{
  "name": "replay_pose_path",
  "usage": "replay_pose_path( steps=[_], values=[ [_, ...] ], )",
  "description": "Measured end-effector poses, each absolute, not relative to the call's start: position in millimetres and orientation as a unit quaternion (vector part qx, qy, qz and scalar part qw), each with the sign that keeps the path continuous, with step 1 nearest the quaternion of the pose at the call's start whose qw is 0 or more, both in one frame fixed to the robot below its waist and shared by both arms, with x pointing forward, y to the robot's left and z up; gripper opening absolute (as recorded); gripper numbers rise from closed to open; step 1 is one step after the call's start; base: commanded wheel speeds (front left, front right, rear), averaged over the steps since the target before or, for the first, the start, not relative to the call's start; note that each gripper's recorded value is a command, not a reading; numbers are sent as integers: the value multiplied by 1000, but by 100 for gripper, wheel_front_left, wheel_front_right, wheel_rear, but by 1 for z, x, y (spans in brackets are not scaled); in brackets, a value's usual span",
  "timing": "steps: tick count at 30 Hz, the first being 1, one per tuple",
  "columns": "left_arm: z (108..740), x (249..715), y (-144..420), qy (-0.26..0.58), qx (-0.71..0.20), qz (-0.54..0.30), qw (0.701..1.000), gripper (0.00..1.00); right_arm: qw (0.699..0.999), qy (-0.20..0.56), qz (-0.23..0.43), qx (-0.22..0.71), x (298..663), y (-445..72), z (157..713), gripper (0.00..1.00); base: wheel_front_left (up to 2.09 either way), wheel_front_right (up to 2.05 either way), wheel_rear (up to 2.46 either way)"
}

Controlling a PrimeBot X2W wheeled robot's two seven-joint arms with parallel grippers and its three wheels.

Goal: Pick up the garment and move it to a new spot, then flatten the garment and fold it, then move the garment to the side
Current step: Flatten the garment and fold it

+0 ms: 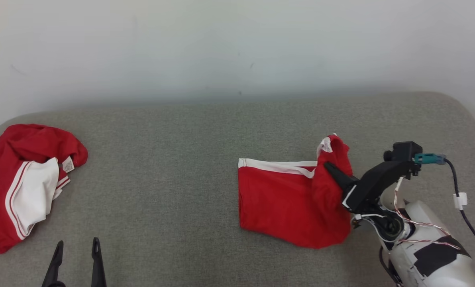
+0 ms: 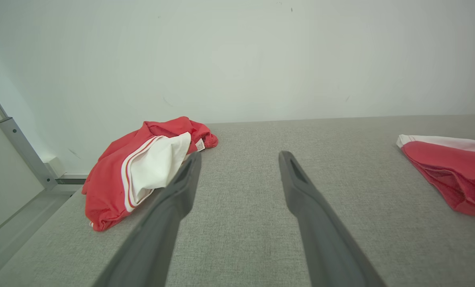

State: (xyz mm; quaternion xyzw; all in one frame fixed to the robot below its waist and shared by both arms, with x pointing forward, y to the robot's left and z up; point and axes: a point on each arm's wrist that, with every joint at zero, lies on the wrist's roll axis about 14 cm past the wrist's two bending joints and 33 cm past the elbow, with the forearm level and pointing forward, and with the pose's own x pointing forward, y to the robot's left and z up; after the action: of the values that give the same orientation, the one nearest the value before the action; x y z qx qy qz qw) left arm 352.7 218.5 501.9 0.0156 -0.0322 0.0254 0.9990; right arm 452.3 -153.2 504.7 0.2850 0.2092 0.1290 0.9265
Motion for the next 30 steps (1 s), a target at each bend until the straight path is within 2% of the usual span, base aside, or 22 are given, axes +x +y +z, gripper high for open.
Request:
replay_pose_path(
  steps=[11,17,24,25,26,30],
  values=[
    [500,350,222,-30,7,33,999,100,922,237,178,247,470,-88,498,0,0,0,0],
    [499,348,227,-27,3,44,999,100,924,270,178,202,473,-72,470,0,0,0,0],
    [494,347,235,-20,2,54,998,100,918,287,178,208,476,-55,453,0,0,0,0],
    [494,347,235,-20,2,55,998,100,918,289,177,207,476,-54,451,23,0,0,0],
    [494,348,235,-18,1,54,998,100,920,287,178,199,476,-54,451,100,0,0,0],
    [493,349,234,-18,2,52,999,100,931,262,186,171,478,-54,459,100,0,0,0]
  ],
)
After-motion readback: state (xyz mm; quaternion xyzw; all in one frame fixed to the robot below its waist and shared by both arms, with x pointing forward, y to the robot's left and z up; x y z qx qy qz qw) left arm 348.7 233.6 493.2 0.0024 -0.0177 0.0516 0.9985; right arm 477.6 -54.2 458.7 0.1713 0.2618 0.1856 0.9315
